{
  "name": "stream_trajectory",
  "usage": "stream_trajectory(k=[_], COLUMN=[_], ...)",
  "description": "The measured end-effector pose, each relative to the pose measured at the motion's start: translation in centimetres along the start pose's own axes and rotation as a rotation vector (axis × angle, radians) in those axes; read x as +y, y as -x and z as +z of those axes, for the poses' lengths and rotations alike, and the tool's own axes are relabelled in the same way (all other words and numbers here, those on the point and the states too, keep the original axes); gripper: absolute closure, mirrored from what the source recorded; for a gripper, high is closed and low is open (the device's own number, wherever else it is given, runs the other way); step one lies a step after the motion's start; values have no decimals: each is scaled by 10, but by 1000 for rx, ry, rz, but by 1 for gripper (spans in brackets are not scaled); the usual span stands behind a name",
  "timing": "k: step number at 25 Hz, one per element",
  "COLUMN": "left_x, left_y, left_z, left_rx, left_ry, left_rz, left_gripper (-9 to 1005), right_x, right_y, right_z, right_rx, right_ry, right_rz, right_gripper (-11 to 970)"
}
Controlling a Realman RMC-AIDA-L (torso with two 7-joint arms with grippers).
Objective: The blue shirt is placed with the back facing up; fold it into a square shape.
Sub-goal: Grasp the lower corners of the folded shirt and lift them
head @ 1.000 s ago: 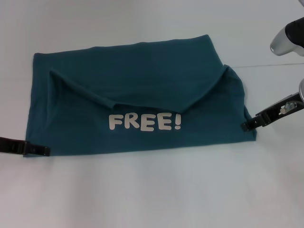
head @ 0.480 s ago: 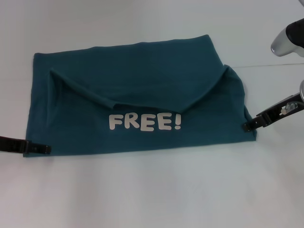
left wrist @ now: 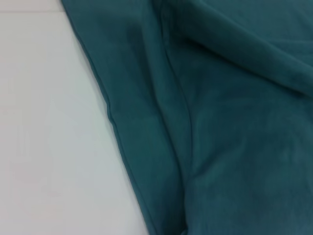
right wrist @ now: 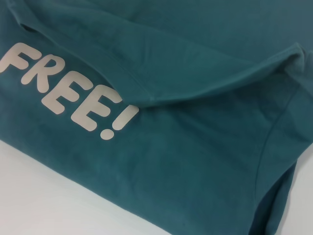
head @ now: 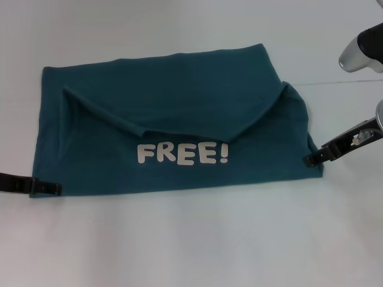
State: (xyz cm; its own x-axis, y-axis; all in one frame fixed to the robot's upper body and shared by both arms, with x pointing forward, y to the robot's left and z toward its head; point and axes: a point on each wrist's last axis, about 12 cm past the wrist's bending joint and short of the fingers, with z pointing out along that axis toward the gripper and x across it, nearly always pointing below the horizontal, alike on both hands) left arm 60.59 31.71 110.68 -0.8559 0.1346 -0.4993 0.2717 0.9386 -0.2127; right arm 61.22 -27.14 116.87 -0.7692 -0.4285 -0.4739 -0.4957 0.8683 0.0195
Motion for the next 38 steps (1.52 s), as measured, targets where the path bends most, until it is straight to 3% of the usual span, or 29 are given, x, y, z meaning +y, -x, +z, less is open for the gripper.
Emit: stream_trajectory(k=[22, 38], left_x=[4, -1], left_y=[-1, -1], left_z=[6, 15], left_rx=[-2, 14], left_ry=[36, 19], left_rz=[-1, -5], left_gripper=[149, 161], right_x=[1, 3], right_y=[-2, -3], right_z=[2, 5], right_rx=[9, 17], right_ry=[3, 8], right_rz=[-3, -6], right_gripper=[161, 163])
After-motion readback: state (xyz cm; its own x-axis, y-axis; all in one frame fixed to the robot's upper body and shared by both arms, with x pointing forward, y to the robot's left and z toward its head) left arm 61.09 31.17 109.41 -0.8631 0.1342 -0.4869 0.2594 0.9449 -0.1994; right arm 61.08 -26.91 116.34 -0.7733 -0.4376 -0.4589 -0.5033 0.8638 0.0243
